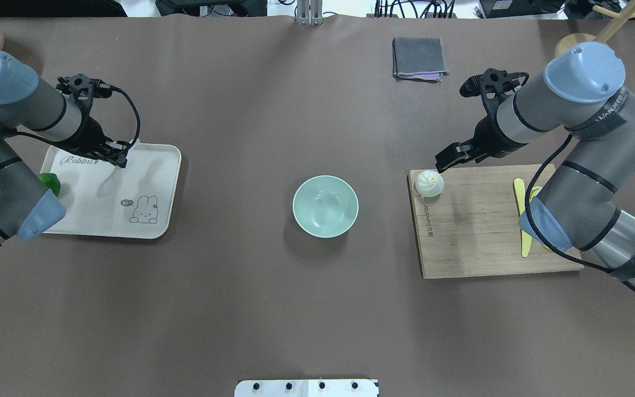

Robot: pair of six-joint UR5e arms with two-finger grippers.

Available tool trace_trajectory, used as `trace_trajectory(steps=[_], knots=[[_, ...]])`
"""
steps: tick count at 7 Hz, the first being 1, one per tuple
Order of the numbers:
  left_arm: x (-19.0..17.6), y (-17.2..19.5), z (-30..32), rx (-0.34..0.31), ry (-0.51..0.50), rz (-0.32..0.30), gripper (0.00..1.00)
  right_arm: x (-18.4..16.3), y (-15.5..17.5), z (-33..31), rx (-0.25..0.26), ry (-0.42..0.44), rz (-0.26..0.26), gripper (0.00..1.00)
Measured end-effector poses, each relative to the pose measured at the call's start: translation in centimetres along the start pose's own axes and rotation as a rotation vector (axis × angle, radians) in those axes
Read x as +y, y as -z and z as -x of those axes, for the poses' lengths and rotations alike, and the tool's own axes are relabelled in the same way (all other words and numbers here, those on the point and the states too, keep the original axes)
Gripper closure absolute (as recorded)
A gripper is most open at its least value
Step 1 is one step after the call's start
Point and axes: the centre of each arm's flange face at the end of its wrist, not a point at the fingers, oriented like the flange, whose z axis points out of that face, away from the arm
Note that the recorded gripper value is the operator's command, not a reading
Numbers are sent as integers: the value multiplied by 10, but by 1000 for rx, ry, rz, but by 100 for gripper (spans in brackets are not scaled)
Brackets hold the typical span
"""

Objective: Put spoon and bun in bowl

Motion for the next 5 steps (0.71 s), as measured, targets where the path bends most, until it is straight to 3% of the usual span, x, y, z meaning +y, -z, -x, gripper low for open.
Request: trace_trajectory(steps=[2,4,5], knots=[[-16,35,-90,119,39,-34,100,-4,-15,2,9,-1,17,10],[-13,46,-201,223,98,-24,100,0,-32,10,12,9,41,26],[-7,48,-242,247,118,-40,100,2,-41,14,14,12,55,29]])
